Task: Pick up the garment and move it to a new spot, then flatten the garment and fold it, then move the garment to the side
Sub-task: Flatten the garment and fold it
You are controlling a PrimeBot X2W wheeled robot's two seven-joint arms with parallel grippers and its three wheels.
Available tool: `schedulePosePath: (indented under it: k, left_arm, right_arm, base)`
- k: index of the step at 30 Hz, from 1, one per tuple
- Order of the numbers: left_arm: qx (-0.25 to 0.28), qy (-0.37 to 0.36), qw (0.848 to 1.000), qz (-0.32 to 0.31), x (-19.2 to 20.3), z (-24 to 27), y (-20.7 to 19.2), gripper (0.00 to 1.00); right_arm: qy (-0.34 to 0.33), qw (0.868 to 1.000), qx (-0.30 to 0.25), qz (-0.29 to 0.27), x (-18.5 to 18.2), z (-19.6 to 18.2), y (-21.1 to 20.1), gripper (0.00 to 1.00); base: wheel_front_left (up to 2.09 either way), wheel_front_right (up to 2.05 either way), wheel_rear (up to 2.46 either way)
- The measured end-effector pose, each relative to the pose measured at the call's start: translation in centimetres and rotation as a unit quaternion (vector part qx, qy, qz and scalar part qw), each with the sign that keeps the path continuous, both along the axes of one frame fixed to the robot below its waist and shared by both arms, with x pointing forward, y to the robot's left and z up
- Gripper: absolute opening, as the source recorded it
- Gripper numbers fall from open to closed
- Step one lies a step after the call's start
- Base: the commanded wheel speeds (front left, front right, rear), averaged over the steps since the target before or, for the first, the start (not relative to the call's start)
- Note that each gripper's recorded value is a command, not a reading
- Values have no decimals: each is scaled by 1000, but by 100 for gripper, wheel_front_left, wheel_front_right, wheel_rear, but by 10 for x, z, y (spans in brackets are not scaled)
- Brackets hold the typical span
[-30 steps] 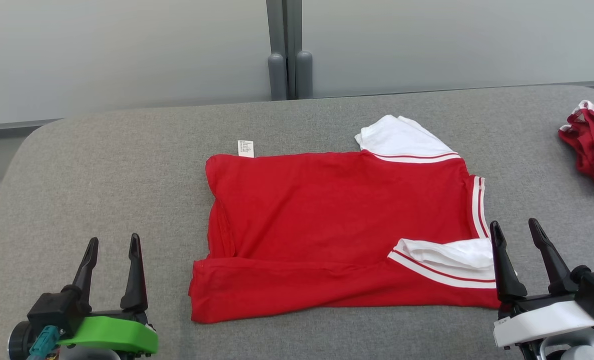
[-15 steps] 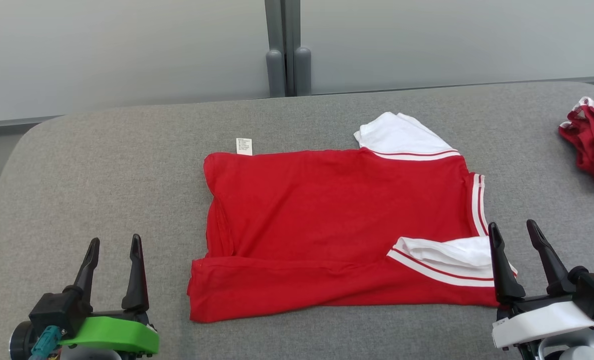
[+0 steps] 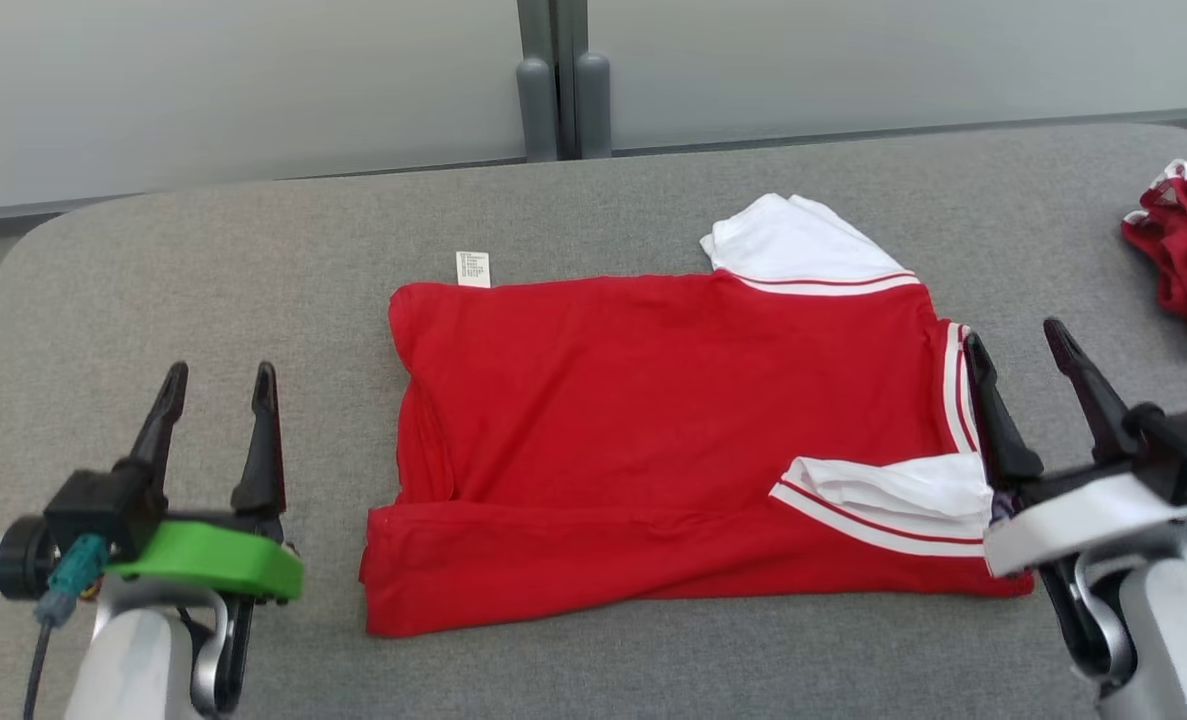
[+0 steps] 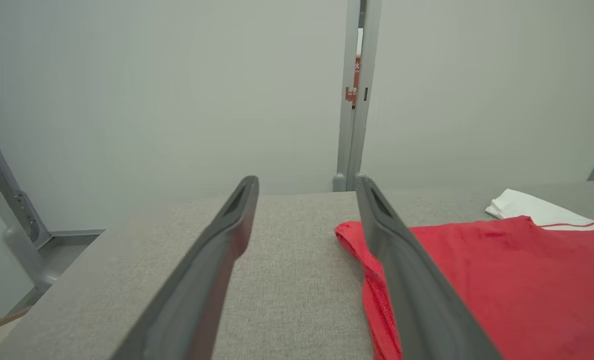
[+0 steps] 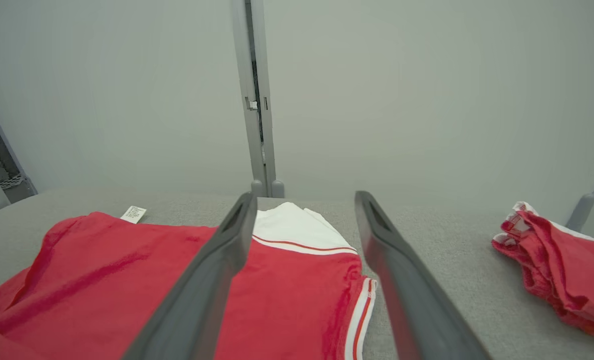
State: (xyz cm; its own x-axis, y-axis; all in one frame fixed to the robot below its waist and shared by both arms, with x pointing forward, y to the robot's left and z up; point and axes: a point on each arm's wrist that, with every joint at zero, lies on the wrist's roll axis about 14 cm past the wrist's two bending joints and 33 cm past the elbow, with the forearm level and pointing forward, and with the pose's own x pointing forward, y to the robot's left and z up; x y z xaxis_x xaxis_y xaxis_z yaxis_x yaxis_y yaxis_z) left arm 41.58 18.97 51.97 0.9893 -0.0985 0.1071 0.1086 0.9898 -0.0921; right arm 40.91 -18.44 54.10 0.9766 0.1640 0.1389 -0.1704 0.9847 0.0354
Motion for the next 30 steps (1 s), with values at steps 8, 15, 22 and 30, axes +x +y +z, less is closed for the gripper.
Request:
schedulePosePath:
  k: [8,15,22,30]
  left_arm:
    - [37,-18,997,-64,74,33,-33,100]
    - [31,44,994,-92,123,3,-51,100]
    - [27,158,981,-113,139,-73,-69,100]
    - [23,233,965,-117,137,-132,-74,100]
  right_arm:
    - [-8,998,-52,19,77,28,-1,100]
    - [31,996,-79,30,137,12,1,100]
    - [90,991,-92,44,171,-38,8,100]
    - [129,986,-94,53,185,-81,12,100]
  base:
    - [0,0,0]
    - [0,0,0]
    - [0,0,0]
    - [0,0,0]
